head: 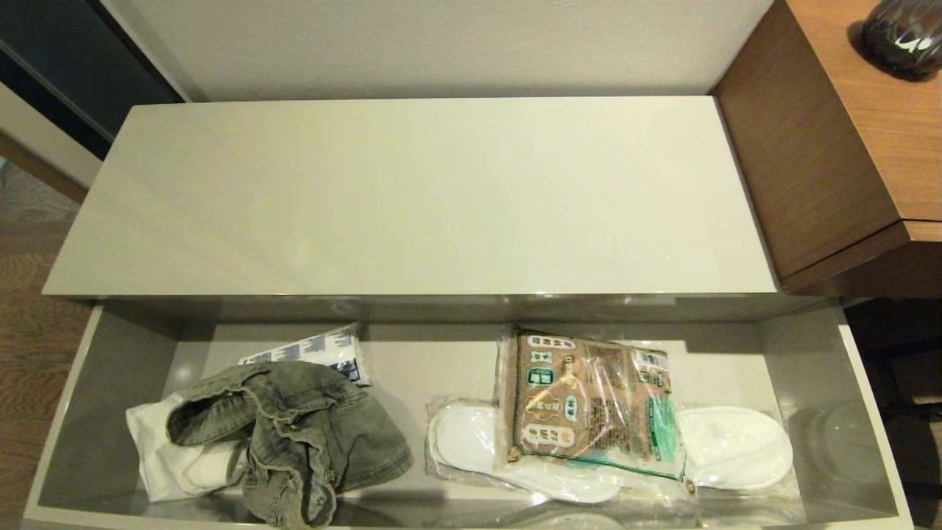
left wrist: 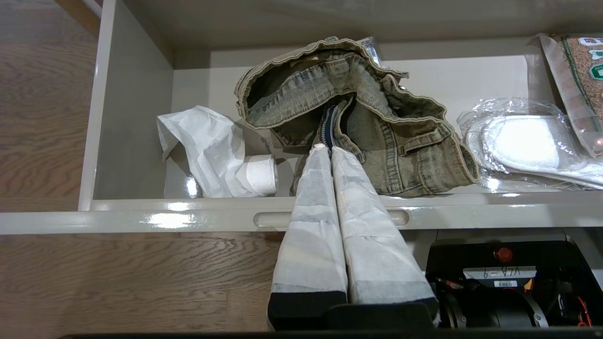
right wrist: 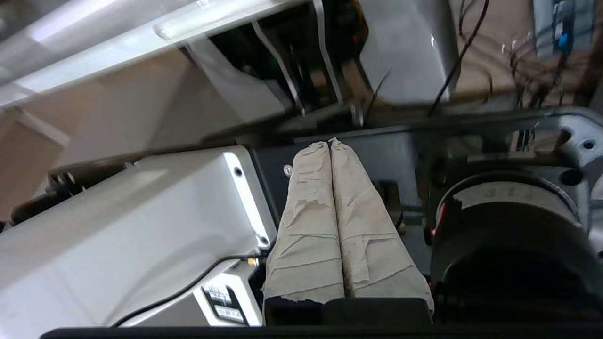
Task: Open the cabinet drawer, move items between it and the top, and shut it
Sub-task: Close the drawer
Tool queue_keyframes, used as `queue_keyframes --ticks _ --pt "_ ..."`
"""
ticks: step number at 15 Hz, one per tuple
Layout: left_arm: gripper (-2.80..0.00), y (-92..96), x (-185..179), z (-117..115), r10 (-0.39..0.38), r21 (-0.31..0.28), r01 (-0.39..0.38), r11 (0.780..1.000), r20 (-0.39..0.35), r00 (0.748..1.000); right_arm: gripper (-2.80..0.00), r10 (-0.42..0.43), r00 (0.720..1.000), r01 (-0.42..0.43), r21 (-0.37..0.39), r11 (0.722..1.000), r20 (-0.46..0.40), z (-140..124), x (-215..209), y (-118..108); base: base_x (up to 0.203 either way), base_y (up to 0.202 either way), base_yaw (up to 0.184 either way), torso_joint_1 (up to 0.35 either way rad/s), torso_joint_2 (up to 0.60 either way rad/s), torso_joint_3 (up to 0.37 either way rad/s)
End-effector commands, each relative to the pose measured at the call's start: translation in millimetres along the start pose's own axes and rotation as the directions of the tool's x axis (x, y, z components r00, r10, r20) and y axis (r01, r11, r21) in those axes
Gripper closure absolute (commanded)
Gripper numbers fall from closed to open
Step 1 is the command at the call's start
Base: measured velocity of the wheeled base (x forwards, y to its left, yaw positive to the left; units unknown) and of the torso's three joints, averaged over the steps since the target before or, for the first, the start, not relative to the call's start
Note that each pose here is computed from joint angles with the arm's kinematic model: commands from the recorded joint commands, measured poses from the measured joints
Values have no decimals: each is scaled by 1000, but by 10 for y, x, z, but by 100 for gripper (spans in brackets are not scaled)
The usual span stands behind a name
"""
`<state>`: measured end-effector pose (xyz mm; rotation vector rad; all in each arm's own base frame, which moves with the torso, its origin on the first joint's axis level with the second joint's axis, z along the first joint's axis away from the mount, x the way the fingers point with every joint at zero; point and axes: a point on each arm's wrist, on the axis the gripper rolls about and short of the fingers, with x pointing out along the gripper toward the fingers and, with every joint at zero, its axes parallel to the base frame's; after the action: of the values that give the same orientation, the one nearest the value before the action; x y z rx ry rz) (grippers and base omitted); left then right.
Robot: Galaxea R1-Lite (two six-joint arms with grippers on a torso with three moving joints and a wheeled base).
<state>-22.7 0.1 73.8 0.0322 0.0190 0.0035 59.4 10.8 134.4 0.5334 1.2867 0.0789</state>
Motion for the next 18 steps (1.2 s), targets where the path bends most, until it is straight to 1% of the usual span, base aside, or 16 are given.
queue_keyframes --ticks 1,2,5,7,11,13,15,16,18 --pt "0 0 1 1 2 0 -2 1000 -1 1000 0 -20 997 22 23 1000 -70 50 115 0 0 0 0 0 0 0" --pt "0 0 1 1 1 0 -1 1000 -1 1000 0 -22 997 24 33 999 -74 67 149 -2 0 0 0 0 0 0" --pt "0 0 1 1 1 0 -1 1000 -1 1000 0 -44 990 50 47 998 -134 152 307 -2 0 0 0 0 0 0" --pt "0 0 1 -1 1 0 -1 1000 -3 1000 0 -46 989 56 64 996 -144 211 412 10 0 0 0 0 0 0" --pt "0 0 1 1 1 0 -1 1000 -1 1000 0 -43 988 58 98 994 -147 266 541 125 0 0 0 0 0 0" --pt "0 0 1 0 1 0 -1 1000 -1 1000 0 -82 985 98 100 990 -154 264 649 222 0 0 0 0 0 0" --pt "0 0 1 -1 1 0 -1 1000 -2 1000 0 -96 986 111 109 988 -134 244 759 349 0 0 0 0 0 0" --pt "0 0 1 0 1 0 -1 1000 -1 1000 0 -103 987 117 116 986 -125 239 796 387 0 0 0 0 0 0" --pt "0 0 1 0 1 0 -1 1000 -1 1000 0 -122 985 136 115 984 -125 246 826 393 0 0 0 0 0 0"
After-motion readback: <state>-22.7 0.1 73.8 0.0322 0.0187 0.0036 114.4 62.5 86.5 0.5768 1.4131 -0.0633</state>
